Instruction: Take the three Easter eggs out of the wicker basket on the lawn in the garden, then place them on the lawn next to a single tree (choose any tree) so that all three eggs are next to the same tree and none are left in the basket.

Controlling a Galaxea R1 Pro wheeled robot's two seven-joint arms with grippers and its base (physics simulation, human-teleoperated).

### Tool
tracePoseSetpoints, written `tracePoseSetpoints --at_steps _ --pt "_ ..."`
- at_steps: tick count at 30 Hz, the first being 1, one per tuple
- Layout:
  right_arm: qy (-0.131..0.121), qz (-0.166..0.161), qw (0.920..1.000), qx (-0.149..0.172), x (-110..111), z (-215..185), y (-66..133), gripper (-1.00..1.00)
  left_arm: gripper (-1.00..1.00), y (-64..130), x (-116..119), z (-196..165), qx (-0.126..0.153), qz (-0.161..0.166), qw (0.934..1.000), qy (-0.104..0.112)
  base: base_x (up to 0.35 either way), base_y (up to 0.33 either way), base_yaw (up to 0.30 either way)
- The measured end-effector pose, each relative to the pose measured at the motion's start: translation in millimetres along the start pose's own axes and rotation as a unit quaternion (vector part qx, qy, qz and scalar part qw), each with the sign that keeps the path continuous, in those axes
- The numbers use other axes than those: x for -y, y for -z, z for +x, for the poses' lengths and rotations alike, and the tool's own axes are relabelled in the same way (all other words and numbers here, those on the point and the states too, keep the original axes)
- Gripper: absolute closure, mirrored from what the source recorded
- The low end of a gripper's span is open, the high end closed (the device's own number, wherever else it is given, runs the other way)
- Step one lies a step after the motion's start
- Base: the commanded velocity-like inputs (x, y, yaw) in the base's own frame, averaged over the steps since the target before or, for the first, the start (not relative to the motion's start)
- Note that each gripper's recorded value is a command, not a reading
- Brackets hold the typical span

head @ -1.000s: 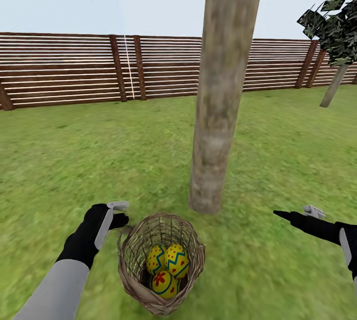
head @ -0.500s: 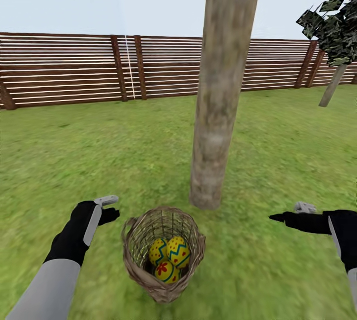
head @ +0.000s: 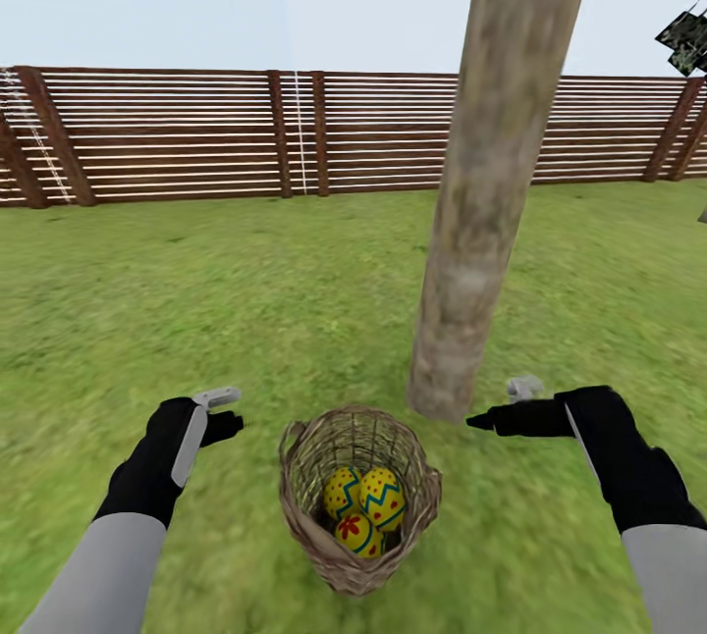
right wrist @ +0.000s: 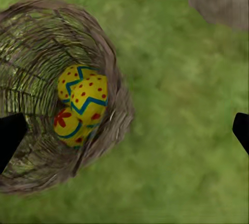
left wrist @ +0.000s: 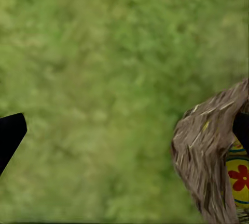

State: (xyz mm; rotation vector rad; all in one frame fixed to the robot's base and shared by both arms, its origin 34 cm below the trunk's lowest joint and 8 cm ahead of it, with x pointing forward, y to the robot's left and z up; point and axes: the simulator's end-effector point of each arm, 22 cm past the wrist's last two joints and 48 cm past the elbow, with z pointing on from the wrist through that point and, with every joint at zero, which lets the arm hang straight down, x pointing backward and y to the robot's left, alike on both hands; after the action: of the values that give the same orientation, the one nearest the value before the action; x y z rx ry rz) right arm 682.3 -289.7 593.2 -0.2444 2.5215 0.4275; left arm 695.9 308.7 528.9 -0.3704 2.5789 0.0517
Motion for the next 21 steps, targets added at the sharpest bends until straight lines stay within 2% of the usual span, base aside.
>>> tracePoseSetpoints --at_steps 2,3,5,6,8,9,12,18,21 --pt "0.036 -0.01 0.9993 0.005 -36.2 -9.9 -9.0 -1.0 -1.0 -0.1 -0.6 -0.1 0.0 0.0 1.0 0.0 0.0 0.0 0.295" --pt "0.058 -0.014 0.9982 0.0 -62.0 -11.2 -18.9 -1.0 -1.0 -0.1 -0.5 -0.1 0.0 0.0 1.0 0.0 0.0 0.0 0.295" --pt "0.085 -0.011 0.9963 -0.01 -96.6 -10.3 -34.5 -1.0 -1.0 -0.1 0.1 0.1 0.0 0.0 1.0 0.0 0.0 0.0 0.182" --pt "0.103 -0.002 0.9944 -0.02 -116.9 -7.6 -44.9 -1.0 -1.0 -0.1 0.9 0.4 0.0 0.001 1.0 0.0 0.0 0.0 0.079" --pt "0.134 0.028 0.9899 -0.037 -136.8 -4.3 -55.9 -1.0 -1.0 -0.2 2.0 0.7 -0.001 0.001 1.0 0.0 0.0 0.0 0.03" --pt "0.145 0.04 0.9878 -0.043 -142.0 -3.7 -58.3 -1.0 -1.0 -0.2 2.5 0.9 -0.001 0.002 1.0 0.0 0.0 0.0 0.013" --pt "0.154 0.048 0.9857 -0.05 -146.5 -1.6 -61.2 -1.0 -1.0 -0.1 2.9 0.9 -0.001 0.002 1.0 0.0 0.0 0.0 0.006" --pt "0.159 0.05 0.9842 -0.059 -149.0 3.7 -65.5 -1.0 -1.0 0.3 8.0 1.9 -0.002 0.006 1.0 -0.001 0.0 0.0 0.001" --pt "0.174 0.045 0.9806 -0.078 -157.1 15.4 -74.3 -1.0 -1.0 0.6 14.8 3.9 -0.003 0.011 0.9999 -0.001 0.0 0.0 0.0"
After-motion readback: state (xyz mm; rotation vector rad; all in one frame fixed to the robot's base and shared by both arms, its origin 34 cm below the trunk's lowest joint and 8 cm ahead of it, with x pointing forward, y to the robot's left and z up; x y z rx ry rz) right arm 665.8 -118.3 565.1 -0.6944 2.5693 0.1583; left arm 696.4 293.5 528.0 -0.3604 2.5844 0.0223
